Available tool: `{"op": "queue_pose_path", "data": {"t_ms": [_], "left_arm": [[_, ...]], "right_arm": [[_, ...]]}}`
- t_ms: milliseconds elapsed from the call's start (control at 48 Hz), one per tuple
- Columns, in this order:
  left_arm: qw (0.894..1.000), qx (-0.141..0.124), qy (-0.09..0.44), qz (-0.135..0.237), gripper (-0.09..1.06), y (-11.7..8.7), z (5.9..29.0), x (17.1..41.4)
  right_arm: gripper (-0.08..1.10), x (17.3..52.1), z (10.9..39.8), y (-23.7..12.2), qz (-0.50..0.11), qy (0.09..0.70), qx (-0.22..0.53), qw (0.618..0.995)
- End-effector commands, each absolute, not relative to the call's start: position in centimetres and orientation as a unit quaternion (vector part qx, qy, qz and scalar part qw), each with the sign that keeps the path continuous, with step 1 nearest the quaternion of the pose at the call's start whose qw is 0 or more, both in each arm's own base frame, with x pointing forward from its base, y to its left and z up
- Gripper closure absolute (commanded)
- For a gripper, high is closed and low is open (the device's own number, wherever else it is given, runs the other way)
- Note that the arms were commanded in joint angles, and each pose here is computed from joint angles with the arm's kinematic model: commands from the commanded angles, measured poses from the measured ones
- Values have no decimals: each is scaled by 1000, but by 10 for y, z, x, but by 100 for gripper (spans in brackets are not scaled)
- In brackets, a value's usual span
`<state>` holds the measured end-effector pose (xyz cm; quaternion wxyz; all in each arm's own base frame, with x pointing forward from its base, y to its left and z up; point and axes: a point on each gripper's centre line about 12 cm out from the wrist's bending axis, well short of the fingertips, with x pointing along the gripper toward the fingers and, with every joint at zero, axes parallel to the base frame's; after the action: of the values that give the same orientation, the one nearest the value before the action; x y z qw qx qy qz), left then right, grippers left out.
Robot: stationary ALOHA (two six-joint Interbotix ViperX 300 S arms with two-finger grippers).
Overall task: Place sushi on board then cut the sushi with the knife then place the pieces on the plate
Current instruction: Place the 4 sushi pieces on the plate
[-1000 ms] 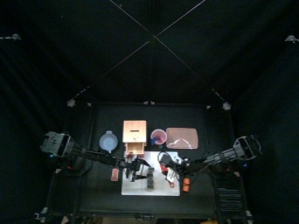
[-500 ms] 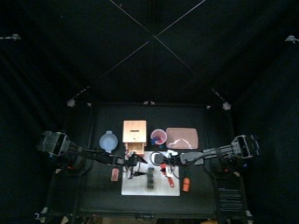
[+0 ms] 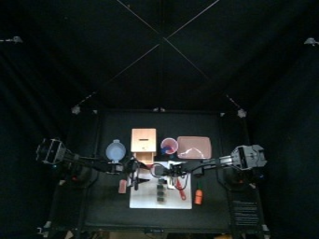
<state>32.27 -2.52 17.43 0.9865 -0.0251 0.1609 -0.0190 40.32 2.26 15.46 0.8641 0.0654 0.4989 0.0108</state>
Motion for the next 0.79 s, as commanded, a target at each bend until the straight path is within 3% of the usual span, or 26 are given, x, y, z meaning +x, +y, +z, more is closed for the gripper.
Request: {"op": "queue_pose_path", "data": {"t_ms": [21,271,562,792], "left_arm": [[988,-30,148,-14,2,-23,180,321],[986,-49,161,2,3,-20,172,314],[985,-52,167,4,7,-20,169,311],[983,-62,173,12,9,-18,165,308]], "right_arm": [[21,412,164,21,10,481,69,874],[21,417,156,21,9,487,68,871],[23,419,142,19,5,501,71,862],[40,420,139,19,3,504,75,861]]}}
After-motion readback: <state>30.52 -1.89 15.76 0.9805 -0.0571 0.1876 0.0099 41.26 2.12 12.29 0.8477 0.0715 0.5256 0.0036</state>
